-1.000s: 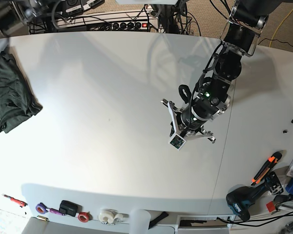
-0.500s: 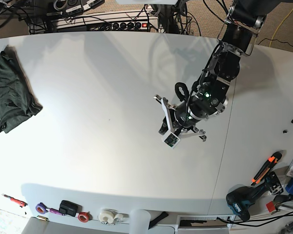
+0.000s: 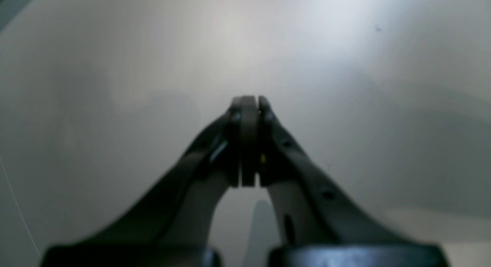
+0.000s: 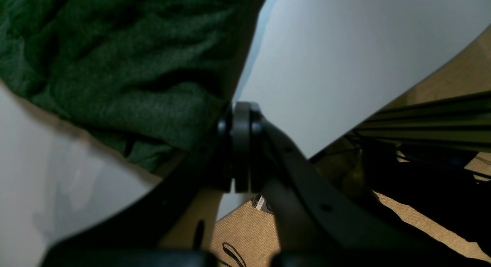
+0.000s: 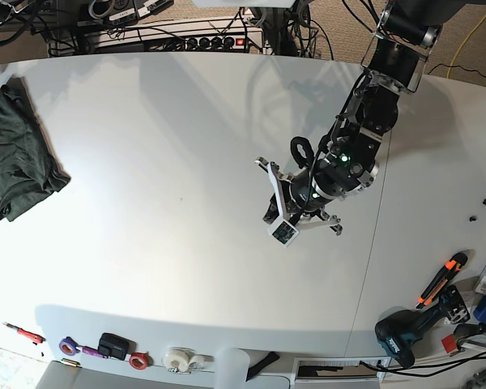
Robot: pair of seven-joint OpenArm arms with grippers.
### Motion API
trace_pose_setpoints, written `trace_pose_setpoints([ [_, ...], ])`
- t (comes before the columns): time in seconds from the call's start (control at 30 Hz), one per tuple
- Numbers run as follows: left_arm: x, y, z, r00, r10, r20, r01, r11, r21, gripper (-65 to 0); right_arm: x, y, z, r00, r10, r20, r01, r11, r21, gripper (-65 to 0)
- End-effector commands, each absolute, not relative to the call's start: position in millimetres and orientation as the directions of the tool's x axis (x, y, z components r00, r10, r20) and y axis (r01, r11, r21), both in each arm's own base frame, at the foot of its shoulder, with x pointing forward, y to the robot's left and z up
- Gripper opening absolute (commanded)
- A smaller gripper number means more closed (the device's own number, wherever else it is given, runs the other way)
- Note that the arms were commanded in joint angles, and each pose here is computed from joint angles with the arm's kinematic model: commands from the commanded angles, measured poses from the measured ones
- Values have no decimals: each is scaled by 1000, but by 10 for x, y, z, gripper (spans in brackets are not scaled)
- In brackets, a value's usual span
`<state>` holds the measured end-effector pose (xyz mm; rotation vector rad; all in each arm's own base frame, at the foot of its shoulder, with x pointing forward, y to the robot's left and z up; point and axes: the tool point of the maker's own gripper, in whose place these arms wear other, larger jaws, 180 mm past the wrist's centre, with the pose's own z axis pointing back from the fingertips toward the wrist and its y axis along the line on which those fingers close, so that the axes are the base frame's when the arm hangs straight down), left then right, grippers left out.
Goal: Layout the t-shirt on the table in an organized manner, then fold the t-shirt properly
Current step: 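Lower the shirt at the table corner and open the right gripper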
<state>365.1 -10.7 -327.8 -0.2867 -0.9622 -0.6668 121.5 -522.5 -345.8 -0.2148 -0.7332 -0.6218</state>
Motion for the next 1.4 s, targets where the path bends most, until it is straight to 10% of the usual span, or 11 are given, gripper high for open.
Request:
trace_pose_setpoints([
  [0.0,3750,-131,-3094,348,-374,860,635,768,78,-650,1301,-5337,-3243,555,-405,727,586,810,4,-650],
  [1.37,3745,-127,-3105,353,-378,856,635,768,77,-650,2051,-4001,-4035,708,-362,606,296,932,211,-650],
])
